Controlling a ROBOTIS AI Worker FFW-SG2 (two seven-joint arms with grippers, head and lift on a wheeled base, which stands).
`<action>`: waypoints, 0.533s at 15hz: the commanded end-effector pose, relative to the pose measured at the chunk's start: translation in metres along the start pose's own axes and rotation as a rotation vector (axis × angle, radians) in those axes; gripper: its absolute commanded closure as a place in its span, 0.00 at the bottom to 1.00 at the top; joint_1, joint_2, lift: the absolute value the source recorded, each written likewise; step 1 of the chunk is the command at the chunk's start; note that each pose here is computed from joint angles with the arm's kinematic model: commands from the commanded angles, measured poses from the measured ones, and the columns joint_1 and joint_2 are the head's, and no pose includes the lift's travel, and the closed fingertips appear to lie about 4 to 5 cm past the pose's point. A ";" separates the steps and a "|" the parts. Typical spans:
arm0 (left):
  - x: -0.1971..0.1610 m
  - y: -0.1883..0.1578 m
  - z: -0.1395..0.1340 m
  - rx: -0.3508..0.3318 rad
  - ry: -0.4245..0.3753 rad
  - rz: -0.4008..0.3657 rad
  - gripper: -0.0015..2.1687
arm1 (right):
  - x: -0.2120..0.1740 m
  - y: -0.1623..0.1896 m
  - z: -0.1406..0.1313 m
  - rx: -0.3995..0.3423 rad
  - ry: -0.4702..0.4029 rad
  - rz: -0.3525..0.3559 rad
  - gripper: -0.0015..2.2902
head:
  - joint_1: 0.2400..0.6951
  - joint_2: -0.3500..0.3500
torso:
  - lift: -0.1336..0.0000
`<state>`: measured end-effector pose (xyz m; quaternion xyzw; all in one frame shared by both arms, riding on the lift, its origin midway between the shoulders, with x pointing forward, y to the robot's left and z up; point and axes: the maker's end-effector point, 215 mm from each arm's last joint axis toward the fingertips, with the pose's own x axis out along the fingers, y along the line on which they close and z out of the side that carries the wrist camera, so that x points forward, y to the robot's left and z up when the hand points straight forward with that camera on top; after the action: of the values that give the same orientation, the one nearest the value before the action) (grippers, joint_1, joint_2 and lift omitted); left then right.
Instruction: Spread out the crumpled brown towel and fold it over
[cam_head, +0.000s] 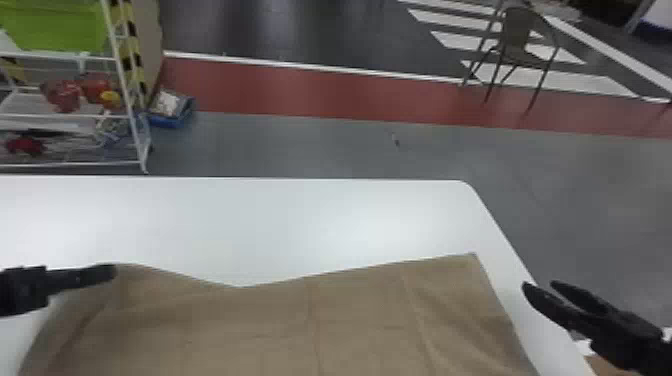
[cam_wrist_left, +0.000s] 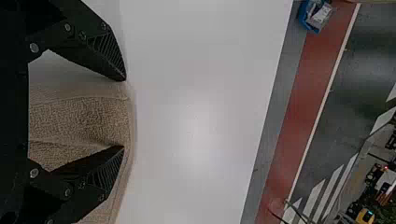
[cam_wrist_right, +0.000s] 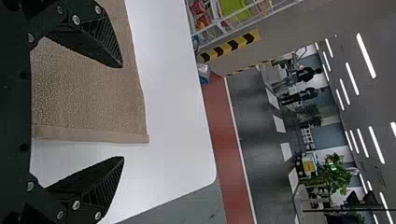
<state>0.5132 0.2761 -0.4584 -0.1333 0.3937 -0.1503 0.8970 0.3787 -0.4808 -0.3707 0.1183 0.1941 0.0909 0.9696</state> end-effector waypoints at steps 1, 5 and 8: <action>-0.001 0.002 0.002 -0.007 -0.004 0.000 0.21 | 0.001 -0.001 0.001 -0.002 -0.002 -0.001 0.09 | 1.00 0.14 | 0.08; -0.002 0.002 -0.006 -0.025 0.023 0.001 0.33 | 0.002 -0.002 0.000 -0.003 -0.001 -0.002 0.09 | 1.00 0.14 | 0.08; -0.005 0.000 -0.007 -0.026 0.020 -0.001 0.33 | 0.000 -0.003 -0.001 -0.007 0.005 -0.006 0.09 | 1.00 0.14 | 0.08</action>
<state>0.5067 0.2775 -0.4605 -0.1429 0.4045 -0.1464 0.8914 0.3802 -0.4833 -0.3719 0.1149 0.1950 0.0893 0.9700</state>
